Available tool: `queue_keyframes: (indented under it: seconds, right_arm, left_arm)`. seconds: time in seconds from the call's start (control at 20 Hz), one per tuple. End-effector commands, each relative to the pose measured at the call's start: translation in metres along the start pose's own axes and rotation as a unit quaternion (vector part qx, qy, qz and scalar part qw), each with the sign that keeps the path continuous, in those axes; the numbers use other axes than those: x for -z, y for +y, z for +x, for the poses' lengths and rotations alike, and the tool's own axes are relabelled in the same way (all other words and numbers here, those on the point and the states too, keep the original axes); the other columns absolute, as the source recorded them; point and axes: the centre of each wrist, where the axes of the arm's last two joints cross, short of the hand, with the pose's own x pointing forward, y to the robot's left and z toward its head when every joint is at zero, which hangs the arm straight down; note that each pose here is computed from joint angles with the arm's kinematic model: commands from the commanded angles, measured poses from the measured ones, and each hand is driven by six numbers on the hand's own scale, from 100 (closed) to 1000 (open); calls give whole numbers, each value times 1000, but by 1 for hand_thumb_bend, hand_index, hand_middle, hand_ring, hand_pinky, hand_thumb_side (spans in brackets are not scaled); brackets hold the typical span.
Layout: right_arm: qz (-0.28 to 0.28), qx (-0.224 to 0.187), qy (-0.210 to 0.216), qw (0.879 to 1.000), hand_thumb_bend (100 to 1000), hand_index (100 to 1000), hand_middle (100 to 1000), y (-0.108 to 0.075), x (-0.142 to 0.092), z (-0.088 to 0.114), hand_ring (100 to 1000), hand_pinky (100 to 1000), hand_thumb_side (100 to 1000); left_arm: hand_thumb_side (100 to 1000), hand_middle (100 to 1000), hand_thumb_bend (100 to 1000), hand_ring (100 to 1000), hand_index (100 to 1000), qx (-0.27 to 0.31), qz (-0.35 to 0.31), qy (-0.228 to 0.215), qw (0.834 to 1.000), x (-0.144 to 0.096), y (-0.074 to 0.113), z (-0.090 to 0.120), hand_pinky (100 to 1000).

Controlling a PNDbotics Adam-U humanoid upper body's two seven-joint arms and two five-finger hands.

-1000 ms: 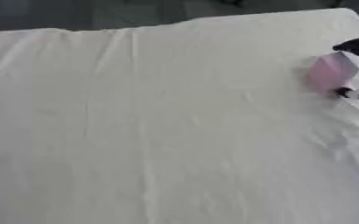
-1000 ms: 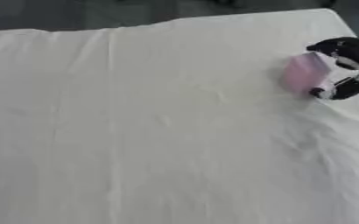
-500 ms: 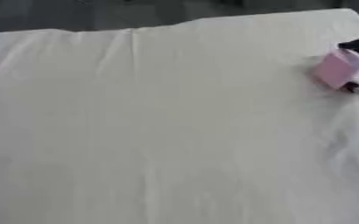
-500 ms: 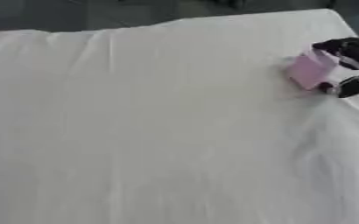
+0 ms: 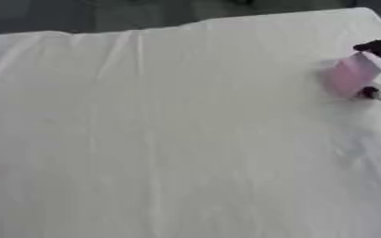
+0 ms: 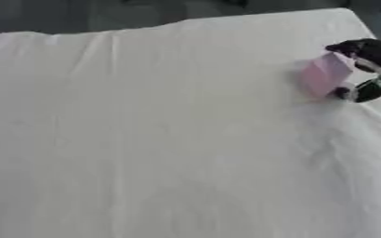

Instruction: Pick up the objects with one hand, pass them to the other hand, and then place them into the box on the other side of the table.

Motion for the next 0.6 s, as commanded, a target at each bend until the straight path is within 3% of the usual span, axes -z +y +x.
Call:
queue_keyframes:
  seconds: [0.05,0.4,0.6]
  right_arm:
    - [-21,4,-8,1000,384,821,708,-15,0,0,906,970,100]
    - [-40,25,-16,999,391,650,575,-17,2,2,849,955,100]
    - [-49,27,-11,998,401,613,551,-18,2,2,827,946,119]
  left_arm:
    - [713,736,136,748,740,21,16,0,1000,-1,16,0,870]
    - [710,737,134,749,740,27,13,-1,1000,-1,15,-1,870]
    - [710,737,135,749,740,31,12,3,999,-1,14,-4,870]
